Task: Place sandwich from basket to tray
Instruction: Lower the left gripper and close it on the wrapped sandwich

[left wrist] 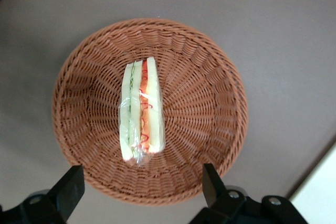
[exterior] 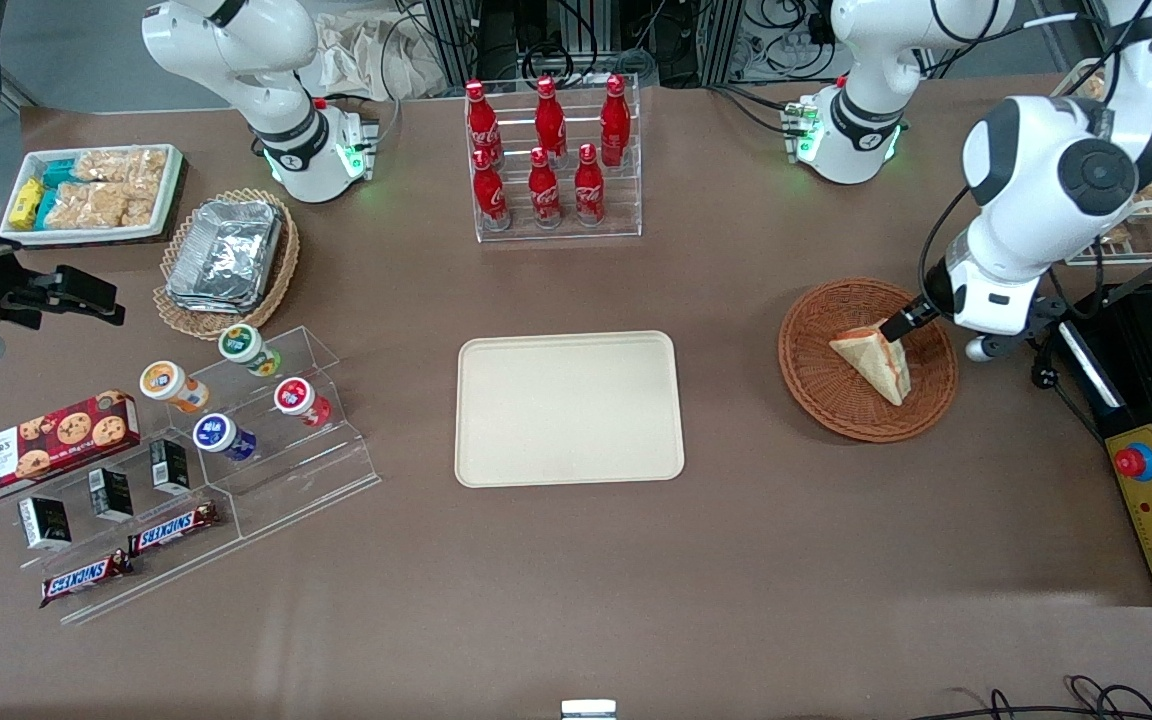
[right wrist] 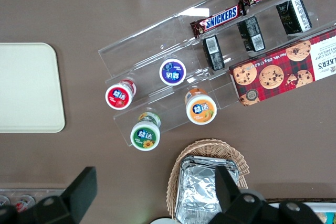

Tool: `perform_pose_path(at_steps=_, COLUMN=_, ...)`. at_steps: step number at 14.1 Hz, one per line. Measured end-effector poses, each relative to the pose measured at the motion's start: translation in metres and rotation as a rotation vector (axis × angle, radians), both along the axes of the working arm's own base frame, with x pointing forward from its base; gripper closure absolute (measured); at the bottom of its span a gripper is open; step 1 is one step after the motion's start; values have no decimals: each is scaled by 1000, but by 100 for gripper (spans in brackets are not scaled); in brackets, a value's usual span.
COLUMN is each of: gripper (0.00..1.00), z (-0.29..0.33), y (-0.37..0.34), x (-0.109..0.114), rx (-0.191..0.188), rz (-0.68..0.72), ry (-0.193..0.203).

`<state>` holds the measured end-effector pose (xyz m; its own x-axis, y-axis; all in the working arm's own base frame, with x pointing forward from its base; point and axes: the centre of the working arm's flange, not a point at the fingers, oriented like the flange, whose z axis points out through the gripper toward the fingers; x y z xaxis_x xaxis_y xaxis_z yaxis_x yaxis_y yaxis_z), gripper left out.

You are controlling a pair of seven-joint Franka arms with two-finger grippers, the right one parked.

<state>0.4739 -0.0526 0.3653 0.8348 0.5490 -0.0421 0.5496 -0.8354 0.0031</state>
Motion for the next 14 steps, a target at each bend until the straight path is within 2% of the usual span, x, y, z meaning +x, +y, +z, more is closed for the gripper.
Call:
perform_pose_path(at_steps=5, gripper=0, z=-61, y=2, x=-5, rx=6, rz=137, ry=2)
perform_pose_path(at_steps=9, gripper=0, z=-97, y=3, x=-16, rx=6, rz=154, ry=-11)
perform_pose_path(at_steps=12, gripper=3, z=-116, y=4, x=-21, rx=8, rz=155, ry=-1)
perform_pose_path(at_steps=14, gripper=23, z=-118, y=4, x=-21, rx=8, rz=156, ry=0)
